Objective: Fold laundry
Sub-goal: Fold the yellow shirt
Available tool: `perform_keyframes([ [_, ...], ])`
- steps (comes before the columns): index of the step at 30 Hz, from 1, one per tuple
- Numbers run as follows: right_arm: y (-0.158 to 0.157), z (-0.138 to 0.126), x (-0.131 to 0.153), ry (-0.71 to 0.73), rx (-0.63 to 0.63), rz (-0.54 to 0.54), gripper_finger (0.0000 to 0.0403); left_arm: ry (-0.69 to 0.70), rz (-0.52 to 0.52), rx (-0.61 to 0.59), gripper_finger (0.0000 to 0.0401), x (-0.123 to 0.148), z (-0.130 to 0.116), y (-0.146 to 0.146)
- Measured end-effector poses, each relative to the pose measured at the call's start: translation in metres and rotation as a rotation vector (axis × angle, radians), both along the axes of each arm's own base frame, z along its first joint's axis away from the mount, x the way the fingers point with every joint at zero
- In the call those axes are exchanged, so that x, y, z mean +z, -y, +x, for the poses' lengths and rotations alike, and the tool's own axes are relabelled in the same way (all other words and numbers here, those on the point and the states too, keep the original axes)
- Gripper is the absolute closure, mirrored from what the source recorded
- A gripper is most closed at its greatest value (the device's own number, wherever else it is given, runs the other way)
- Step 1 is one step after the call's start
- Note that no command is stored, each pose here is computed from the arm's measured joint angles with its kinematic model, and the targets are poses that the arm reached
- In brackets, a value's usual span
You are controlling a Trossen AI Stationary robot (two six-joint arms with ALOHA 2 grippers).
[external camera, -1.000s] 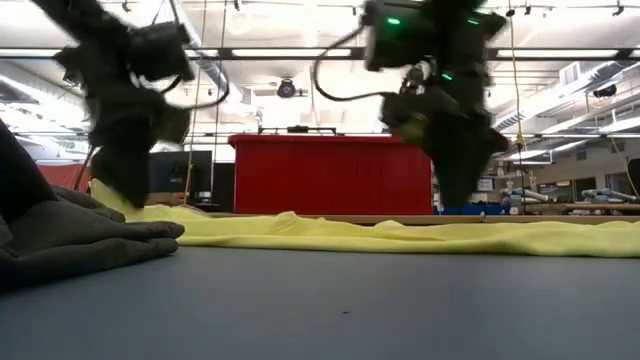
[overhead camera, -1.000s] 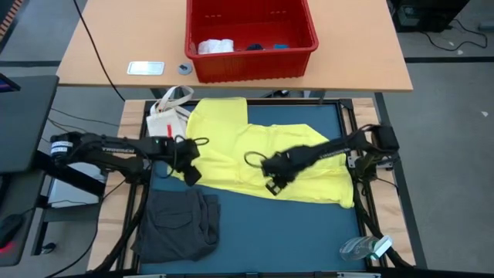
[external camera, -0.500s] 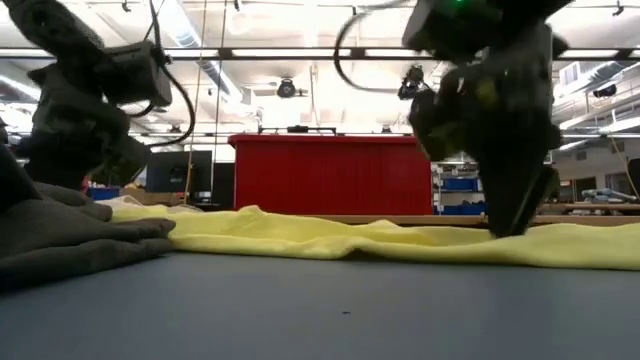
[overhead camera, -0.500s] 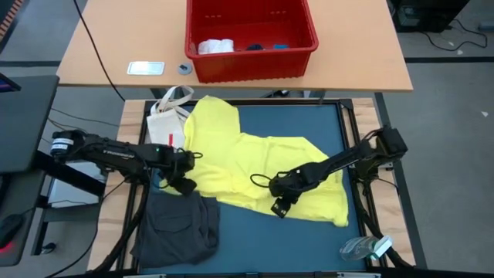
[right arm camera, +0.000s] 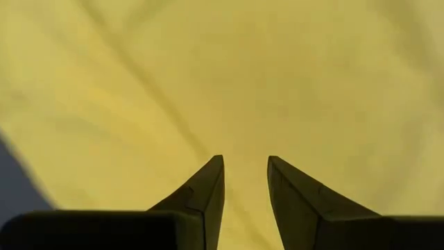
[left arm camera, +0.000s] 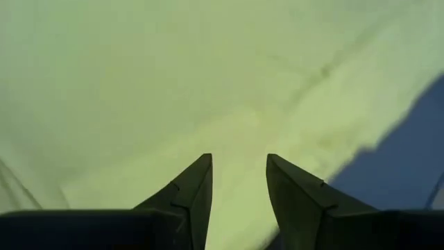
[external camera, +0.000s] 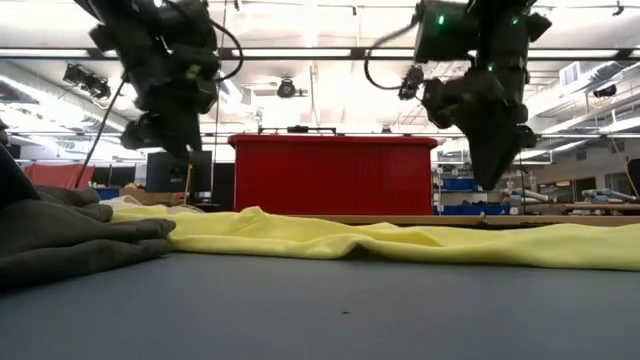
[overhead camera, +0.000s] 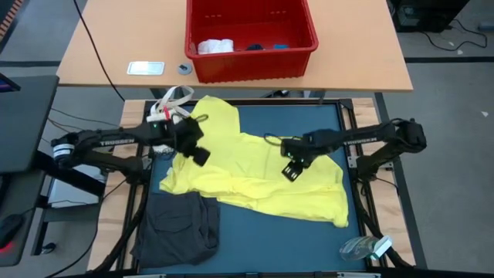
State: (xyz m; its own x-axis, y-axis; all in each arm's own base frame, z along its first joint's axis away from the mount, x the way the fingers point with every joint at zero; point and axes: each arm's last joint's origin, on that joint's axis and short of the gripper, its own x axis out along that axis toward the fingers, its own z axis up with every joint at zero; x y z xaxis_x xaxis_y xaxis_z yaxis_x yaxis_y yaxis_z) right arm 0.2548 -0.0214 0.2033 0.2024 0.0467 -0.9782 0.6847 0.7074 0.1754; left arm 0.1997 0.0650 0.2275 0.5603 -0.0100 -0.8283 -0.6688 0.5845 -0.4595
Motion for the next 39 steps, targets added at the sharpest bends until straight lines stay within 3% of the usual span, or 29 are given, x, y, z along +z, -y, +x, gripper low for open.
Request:
perform_keyframes([
  [6, 0.038, -0.005, 0.000, 0.020, -0.041, -0.014, 0.0283, 0.068, 0.101, 0.144, 0.0260, -0.007, 0.000, -0.054],
  [13, 0.074, -0.008, 0.002, 0.106, -0.205, 0.014, 0.0283, 0.058, 0.262, 0.310, 0.0251, -0.018, -0.012, -0.149],
  [20, 0.092, -0.015, 0.002, 0.113, -0.358, 0.039, 0.0283, -0.103, 0.231, 0.351, 0.0200, -0.029, -0.020, -0.231],
  [26, 0.096, -0.017, 0.002, 0.108, -0.435, 0.038, 0.0283, -0.261, 0.134, 0.230, 0.0175, -0.056, -0.017, -0.241],
  [33, 0.100, -0.019, 0.002, 0.108, -0.473, 0.031, 0.0283, -0.362, 0.172, 0.247, 0.0179, -0.079, -0.021, -0.253],
  [36, 0.098, -0.020, 0.002, 0.093, -0.468, 0.052, 0.0283, -0.366, 0.191, 0.219, 0.0211, -0.080, -0.021, -0.254],
  [39, 0.095, -0.025, 0.000, 0.032, -0.467, 0.072, 0.0284, -0.364, 0.209, 0.182, 0.0273, -0.080, -0.019, -0.253],
])
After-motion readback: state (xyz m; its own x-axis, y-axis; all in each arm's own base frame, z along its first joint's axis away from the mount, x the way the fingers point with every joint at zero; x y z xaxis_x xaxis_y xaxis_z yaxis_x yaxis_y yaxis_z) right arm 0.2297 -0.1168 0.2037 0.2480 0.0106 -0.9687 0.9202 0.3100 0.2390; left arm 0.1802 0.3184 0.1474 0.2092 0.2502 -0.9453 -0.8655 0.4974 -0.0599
